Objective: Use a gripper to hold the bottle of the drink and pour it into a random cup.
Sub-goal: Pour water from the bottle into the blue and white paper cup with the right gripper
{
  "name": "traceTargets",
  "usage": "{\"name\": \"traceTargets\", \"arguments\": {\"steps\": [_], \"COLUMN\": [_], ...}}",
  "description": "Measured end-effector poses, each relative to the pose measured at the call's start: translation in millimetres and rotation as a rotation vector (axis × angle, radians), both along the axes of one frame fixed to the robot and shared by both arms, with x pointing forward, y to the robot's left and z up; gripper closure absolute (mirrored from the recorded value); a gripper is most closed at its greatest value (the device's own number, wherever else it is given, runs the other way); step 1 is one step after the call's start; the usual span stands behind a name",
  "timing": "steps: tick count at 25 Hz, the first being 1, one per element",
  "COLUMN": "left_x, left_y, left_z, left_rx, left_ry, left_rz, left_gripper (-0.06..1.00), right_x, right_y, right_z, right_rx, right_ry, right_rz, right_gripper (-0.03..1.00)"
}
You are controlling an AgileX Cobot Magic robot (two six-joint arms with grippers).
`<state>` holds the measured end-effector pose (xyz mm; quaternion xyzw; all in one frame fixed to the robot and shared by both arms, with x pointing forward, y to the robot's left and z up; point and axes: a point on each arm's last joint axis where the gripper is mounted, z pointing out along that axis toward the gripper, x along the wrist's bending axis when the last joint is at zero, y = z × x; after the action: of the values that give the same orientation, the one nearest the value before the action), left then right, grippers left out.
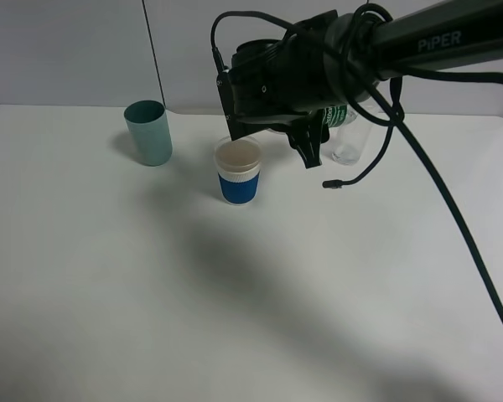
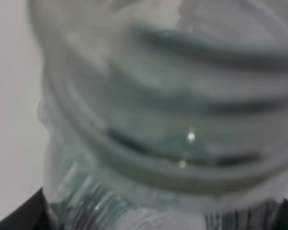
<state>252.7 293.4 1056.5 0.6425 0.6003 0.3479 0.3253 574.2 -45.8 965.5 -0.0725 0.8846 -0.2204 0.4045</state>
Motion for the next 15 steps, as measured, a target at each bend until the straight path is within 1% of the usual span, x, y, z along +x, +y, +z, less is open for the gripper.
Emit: {"name": "traceTargets", "arguments": {"steps": [3,9,15], "left_x": [0.0,0.0,0.0], "left_y": [0.0,0.0,0.0], "left_z": [0.0,0.0,0.0], "left_rx": [0.0,0.0,0.0], "left_ry": [0.0,0.0,0.0], "left_rz": [0.0,0.0,0.0], "left_gripper": [-0.05,-0.05,-0.05], "right_x": [-0.5,-1.7,-1.9], "right_y": [0.6,2.2,-0.6], "right_z": [0.0,0.1,1.6], "right_rx": [-0.03,-0.053,-0.11], "right_ry": [0.013,0.021,0.028], "right_rz": [0.025,0.046,0.047], "right_gripper": [0.39,0.39,0.39]}}
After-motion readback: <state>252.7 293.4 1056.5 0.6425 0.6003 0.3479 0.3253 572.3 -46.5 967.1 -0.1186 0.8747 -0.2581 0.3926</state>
